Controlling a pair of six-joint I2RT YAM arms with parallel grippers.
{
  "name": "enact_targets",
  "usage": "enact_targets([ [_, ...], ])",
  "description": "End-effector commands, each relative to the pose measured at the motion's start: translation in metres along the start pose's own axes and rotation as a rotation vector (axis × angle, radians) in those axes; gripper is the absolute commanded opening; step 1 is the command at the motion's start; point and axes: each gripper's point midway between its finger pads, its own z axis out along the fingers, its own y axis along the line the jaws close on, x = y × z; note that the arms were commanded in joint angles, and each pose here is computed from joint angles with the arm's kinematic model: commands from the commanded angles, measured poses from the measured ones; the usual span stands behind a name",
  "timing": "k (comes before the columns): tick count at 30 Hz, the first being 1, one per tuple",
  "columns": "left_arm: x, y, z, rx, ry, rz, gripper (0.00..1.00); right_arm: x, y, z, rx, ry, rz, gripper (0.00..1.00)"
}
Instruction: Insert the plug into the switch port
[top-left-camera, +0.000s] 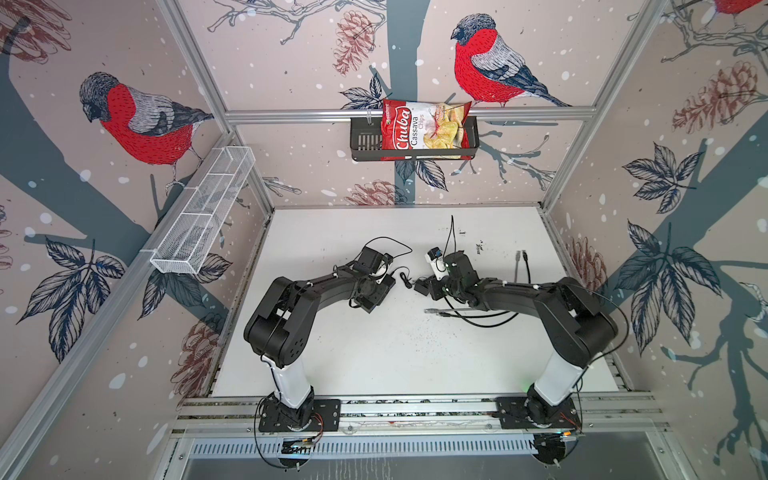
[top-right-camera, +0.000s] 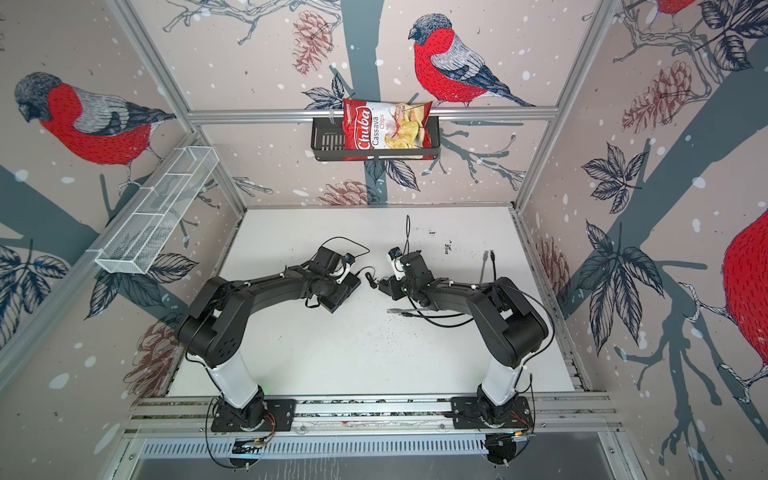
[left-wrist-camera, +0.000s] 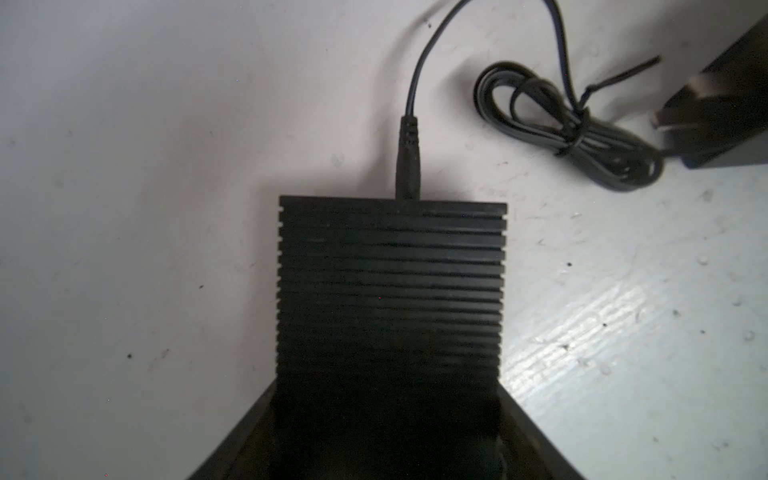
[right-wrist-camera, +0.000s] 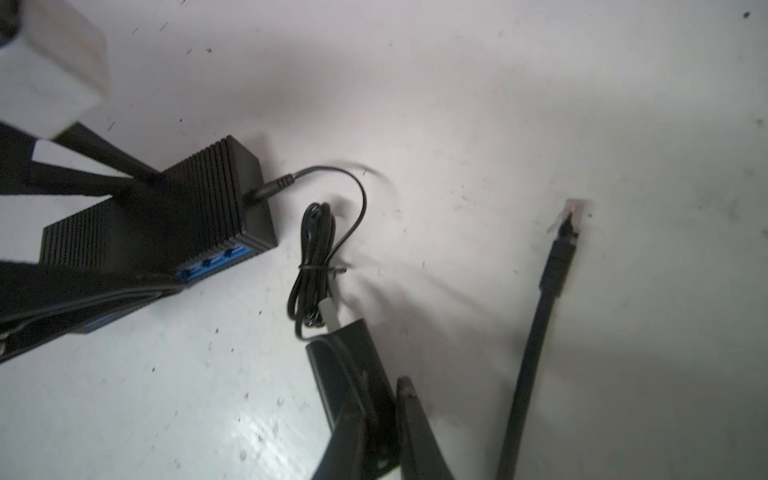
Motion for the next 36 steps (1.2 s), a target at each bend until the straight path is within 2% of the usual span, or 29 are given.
enact_targets([
  [1, 0.021, 0.003, 0.004, -0.019, 0.081, -0.002, 0.36, -0.018, -0.005, 0.014, 0.015, -0.031, -0.011, 0.15],
  [3, 0.021, 0.003, 0.004, -0.019, 0.082, -0.002, 0.52, -0.029, -0.006, 0.023, 0.008, -0.042, -0.015, 0.15],
  [4, 0.021, 0.004, 0.004, -0.022, 0.081, -0.002, 0.7, -0.034, -0.007, 0.028, 0.009, -0.047, -0.014, 0.15],
  [5, 0.021, 0.003, 0.003, -0.022, 0.082, 0.002, 0.96, -0.04, -0.007, 0.032, 0.005, -0.055, -0.013, 0.15],
  [10, 0.017, 0.005, -0.001, -0.031, 0.067, -0.003, 0.96, -0.064, -0.014, 0.046, -0.002, -0.078, -0.004, 0.17],
  [13, 0.013, 0.006, -0.007, -0.037, 0.049, -0.006, 0.96, -0.074, -0.016, 0.047, -0.006, -0.075, -0.009, 0.26],
  [15, -0.006, 0.009, -0.015, -0.043, 0.003, -0.006, 0.96, -0.077, -0.017, 0.045, -0.025, -0.066, -0.009, 0.32],
  [22, -0.028, 0.012, -0.035, -0.05, -0.071, -0.009, 0.96, -0.067, -0.017, 0.029, -0.081, -0.023, -0.002, 0.42],
  [25, -0.036, 0.01, -0.044, -0.039, -0.104, 0.003, 0.96, -0.062, -0.021, 0.023, -0.087, -0.003, 0.01, 0.43],
  [28, -0.047, -0.008, -0.053, 0.05, -0.154, 0.069, 0.97, -0.064, -0.027, 0.009, -0.062, -0.035, 0.027, 0.43],
  [31, -0.06, -0.025, -0.067, 0.077, -0.228, 0.123, 0.97, -0.069, -0.029, -0.008, -0.065, -0.073, 0.042, 0.44],
  [36, -0.074, -0.073, -0.082, 0.162, -0.303, 0.263, 0.97, -0.071, -0.032, -0.022, -0.051, -0.069, 0.042, 0.44],
])
